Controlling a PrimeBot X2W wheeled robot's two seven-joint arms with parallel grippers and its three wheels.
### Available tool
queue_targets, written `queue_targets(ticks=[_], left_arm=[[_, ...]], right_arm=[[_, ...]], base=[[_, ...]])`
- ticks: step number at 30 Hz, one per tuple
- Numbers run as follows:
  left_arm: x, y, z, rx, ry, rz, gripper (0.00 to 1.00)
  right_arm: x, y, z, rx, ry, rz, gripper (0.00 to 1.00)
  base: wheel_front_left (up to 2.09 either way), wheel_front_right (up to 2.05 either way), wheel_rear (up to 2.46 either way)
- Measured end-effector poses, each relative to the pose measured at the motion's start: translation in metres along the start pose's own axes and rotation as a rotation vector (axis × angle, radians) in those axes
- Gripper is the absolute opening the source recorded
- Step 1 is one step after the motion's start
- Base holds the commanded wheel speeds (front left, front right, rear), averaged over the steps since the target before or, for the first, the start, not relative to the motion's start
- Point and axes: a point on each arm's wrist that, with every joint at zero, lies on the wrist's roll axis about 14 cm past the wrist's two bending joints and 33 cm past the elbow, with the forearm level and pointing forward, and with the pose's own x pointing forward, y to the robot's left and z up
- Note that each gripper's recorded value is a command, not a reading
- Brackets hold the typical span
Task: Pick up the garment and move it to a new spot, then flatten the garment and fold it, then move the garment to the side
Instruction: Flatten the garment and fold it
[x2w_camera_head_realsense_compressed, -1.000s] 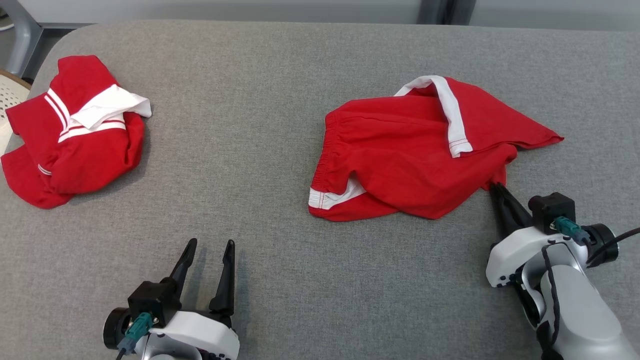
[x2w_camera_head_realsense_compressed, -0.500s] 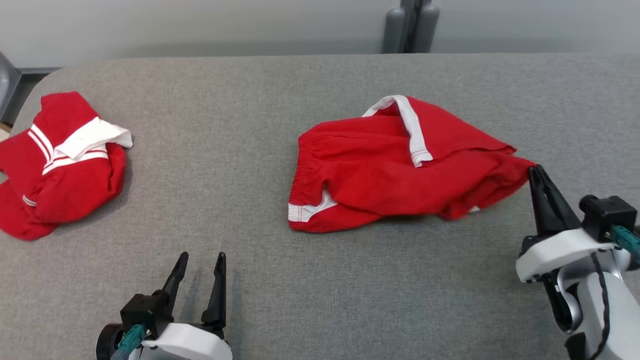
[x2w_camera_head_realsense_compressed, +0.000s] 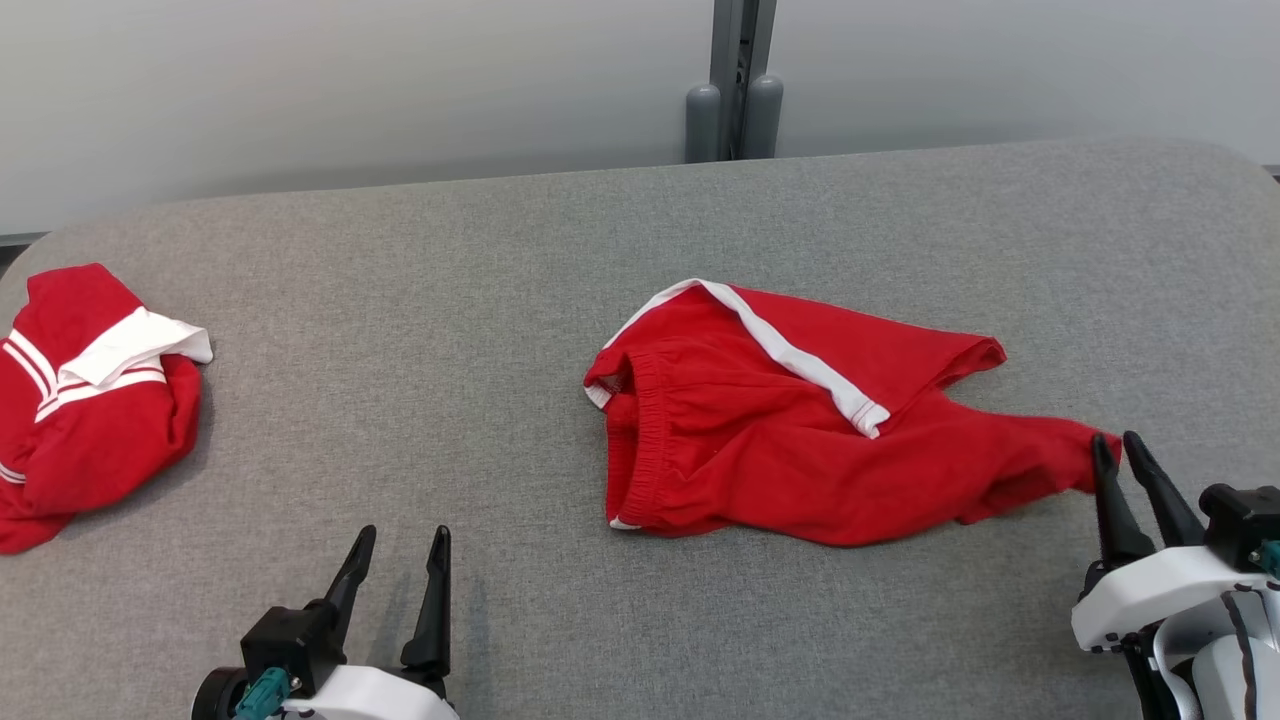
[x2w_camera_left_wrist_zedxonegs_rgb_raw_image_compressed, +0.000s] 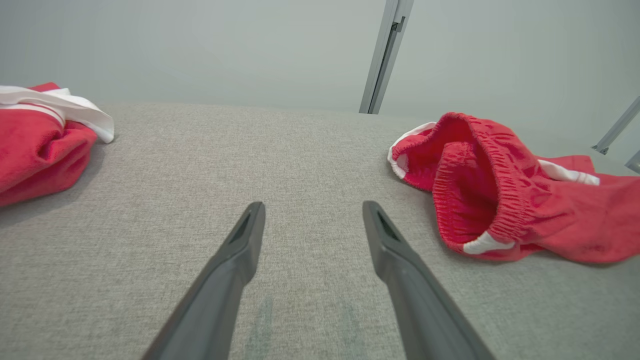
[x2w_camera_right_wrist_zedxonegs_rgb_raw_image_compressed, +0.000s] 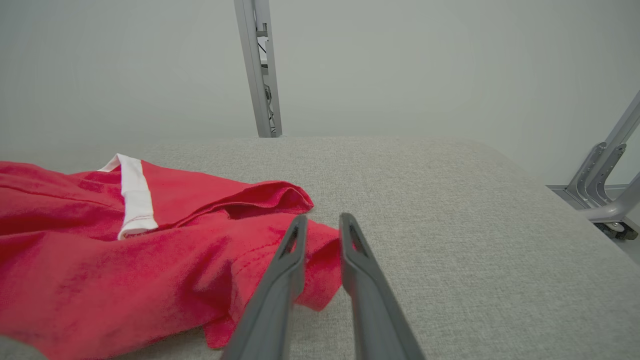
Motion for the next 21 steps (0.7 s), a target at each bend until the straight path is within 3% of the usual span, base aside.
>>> queue_targets(ticks=[15, 21], left_arm=[[-0.003, -0.006, 0.001, 0.007, -0.004, -0.026, 1.0], [0.005, -0.067, 0.009, -0.037, -0.027, -0.244, 1.0]], right_arm=[[0.0, 0.009, 0.013, 0.013, -0.05, -0.004, 1.0], [-0.003, 0.009, 0.006, 0.019, -0.035, -0.01, 1.0]], base=[[0.0, 0.0, 0.0], [0.0, 0.0, 0.0]])
